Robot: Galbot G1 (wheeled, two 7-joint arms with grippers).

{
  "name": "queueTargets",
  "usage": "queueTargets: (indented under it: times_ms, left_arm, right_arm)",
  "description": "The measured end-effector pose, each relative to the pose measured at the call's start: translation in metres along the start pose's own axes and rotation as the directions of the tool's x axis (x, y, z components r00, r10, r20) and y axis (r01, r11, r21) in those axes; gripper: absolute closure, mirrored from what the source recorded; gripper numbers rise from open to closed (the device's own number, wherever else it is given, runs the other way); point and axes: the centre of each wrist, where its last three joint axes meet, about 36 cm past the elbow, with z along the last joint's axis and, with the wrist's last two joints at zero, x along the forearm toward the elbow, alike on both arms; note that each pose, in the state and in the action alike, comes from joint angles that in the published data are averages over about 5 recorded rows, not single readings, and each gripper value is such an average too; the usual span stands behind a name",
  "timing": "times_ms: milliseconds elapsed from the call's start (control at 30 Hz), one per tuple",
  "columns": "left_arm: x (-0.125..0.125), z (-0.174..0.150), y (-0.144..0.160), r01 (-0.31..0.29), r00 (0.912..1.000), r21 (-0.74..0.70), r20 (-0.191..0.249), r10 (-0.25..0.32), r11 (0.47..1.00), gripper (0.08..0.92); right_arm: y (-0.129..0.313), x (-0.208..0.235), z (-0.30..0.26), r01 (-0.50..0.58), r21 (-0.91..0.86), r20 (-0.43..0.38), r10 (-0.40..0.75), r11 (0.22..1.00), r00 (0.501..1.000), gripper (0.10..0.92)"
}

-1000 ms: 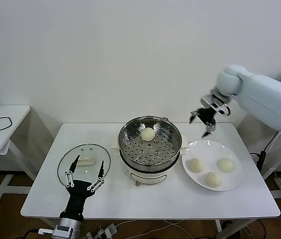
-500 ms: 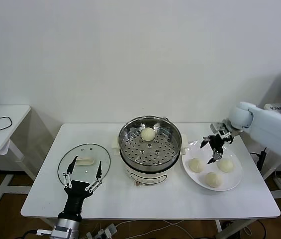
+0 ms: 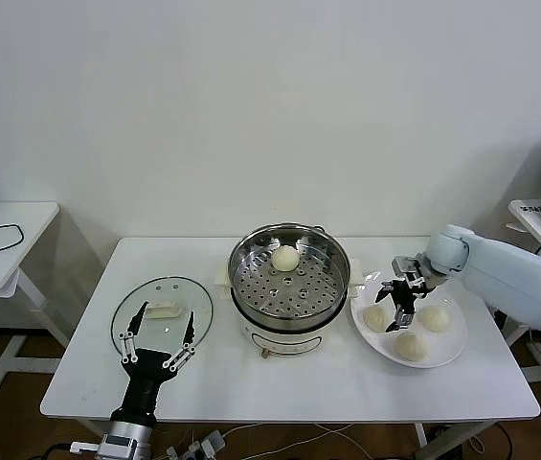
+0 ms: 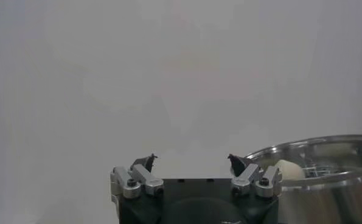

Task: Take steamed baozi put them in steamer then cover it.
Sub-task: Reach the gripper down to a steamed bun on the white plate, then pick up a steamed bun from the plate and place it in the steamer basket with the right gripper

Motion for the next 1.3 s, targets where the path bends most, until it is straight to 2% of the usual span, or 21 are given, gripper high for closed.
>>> queueTargets:
  times_ms: [167,400,667,800,967,1167,1300]
  left_arm:
    - [0.0,-0.001,0.0,0.002,1.0,0.0,0.001,-0.002,1.0,0.177]
    - [-0.001,-0.002,0.001,0.008,0.9999,0.003,0.006,-0.008,1.0,0.177]
    - [-0.002,-0.007,0.004,0.016,0.9997,0.005,0.019,-0.016,1.0,0.177]
    - [-0.003,-0.009,0.003,0.012,0.9997,0.008,0.023,-0.012,1.0,0.177]
    - [-0.005,-0.011,0.002,0.003,0.9995,0.01,0.032,-0.003,1.0,0.177]
    - [-0.006,-0.013,0.0,-0.006,0.9992,0.014,0.041,0.006,1.0,0.177]
    - [-0.006,-0.014,0.0,-0.008,0.9991,0.014,0.041,0.008,1.0,0.177]
  right_arm:
    - [0.0,-0.005,0.002,-0.001,-0.013,-0.004,0.001,1.0,1.0,0.229]
    - [0.0,-0.006,0.004,-0.008,-0.023,-0.001,0.008,1.0,1.0,0.323]
    - [-0.003,0.015,0.004,-0.001,-0.02,-0.009,0.0,1.0,1.0,0.375]
    - [-0.015,0.046,-0.005,0.01,0.0,-0.018,-0.01,1.0,1.0,0.377]
    - [-0.04,0.109,-0.033,0.019,0.048,-0.033,-0.018,0.999,0.999,0.378]
    - [-0.065,0.185,-0.094,0.019,0.132,-0.045,-0.013,0.991,0.999,0.386]
    - [-0.073,0.216,-0.143,0.015,0.192,-0.038,-0.007,0.981,0.999,0.386]
